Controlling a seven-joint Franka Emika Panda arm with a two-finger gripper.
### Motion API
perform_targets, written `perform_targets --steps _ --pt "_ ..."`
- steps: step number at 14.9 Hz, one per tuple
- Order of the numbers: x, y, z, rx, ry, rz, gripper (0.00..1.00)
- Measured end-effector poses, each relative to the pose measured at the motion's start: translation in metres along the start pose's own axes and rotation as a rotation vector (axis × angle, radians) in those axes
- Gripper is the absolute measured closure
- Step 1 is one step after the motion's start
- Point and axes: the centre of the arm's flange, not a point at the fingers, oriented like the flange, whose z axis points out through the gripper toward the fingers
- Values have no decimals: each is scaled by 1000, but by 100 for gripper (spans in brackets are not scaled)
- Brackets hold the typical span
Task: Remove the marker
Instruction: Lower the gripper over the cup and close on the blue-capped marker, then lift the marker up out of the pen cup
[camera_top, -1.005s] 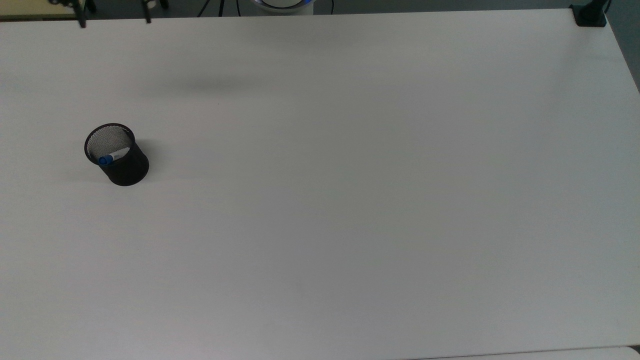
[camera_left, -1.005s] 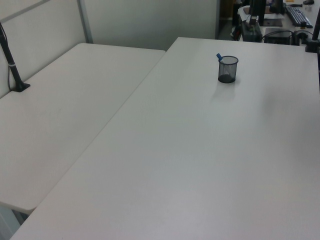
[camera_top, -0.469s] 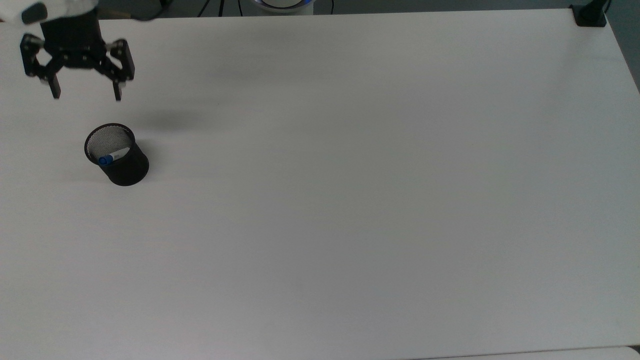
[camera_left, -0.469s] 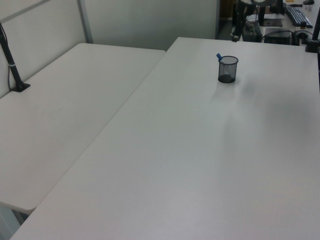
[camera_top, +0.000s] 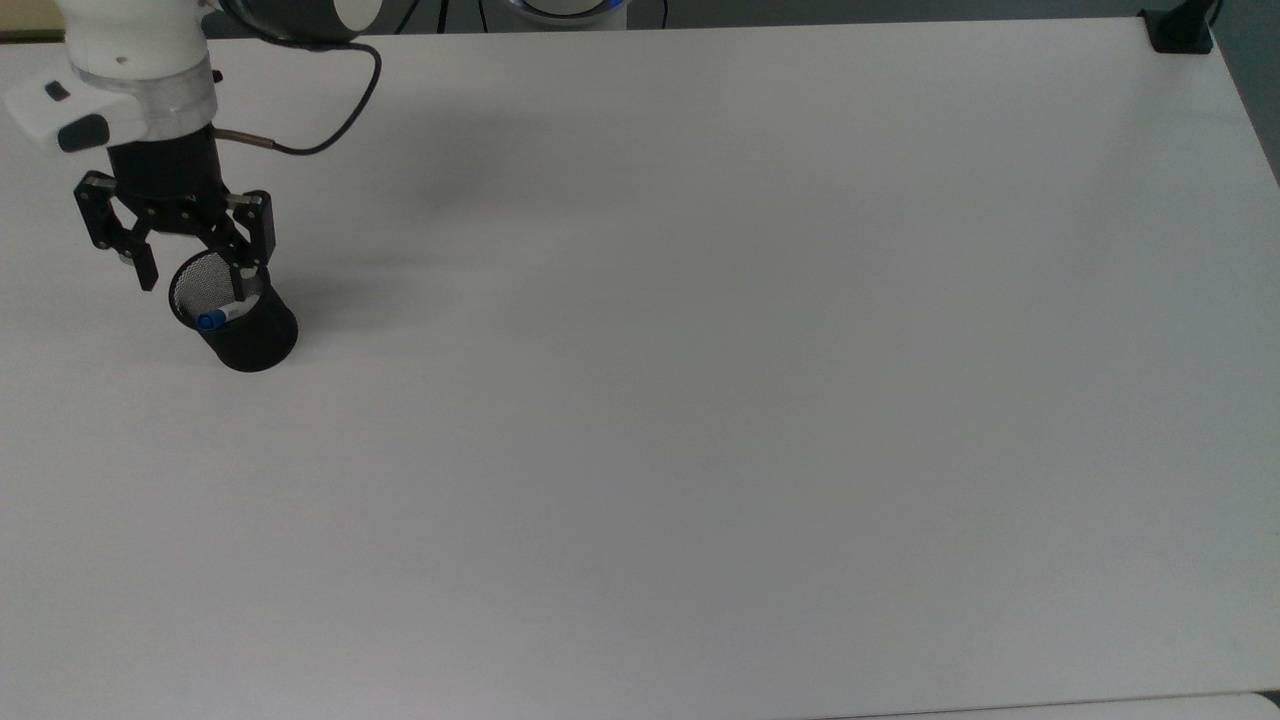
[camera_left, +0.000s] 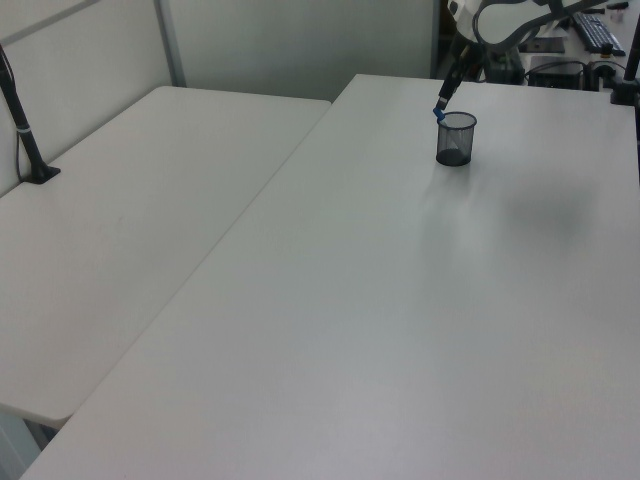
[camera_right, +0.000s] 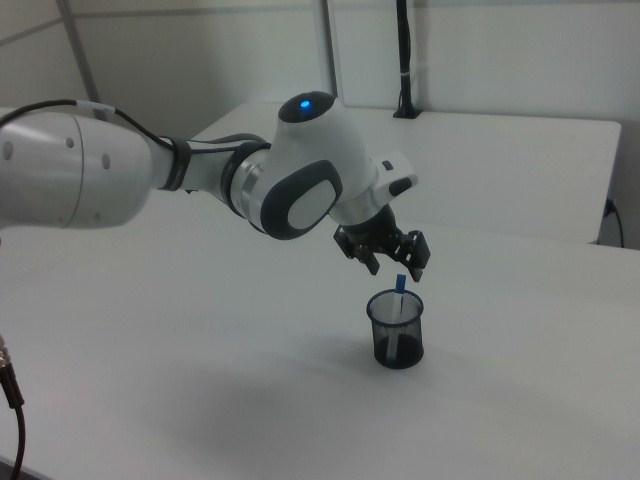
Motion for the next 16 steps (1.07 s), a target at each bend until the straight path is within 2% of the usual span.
perform_targets --steps 1,4,6,10,14,16 --pt "-1 -1 6 2 -6 1 19" --pt "3 -3 16 -15 37 19 36" --pt "4 -6 26 -19 46 19 41" --pt "5 -10 31 -18 48 17 82" --pt "8 -9 28 -20 55 18 82" --pt "14 -4 11 -30 84 23 82"
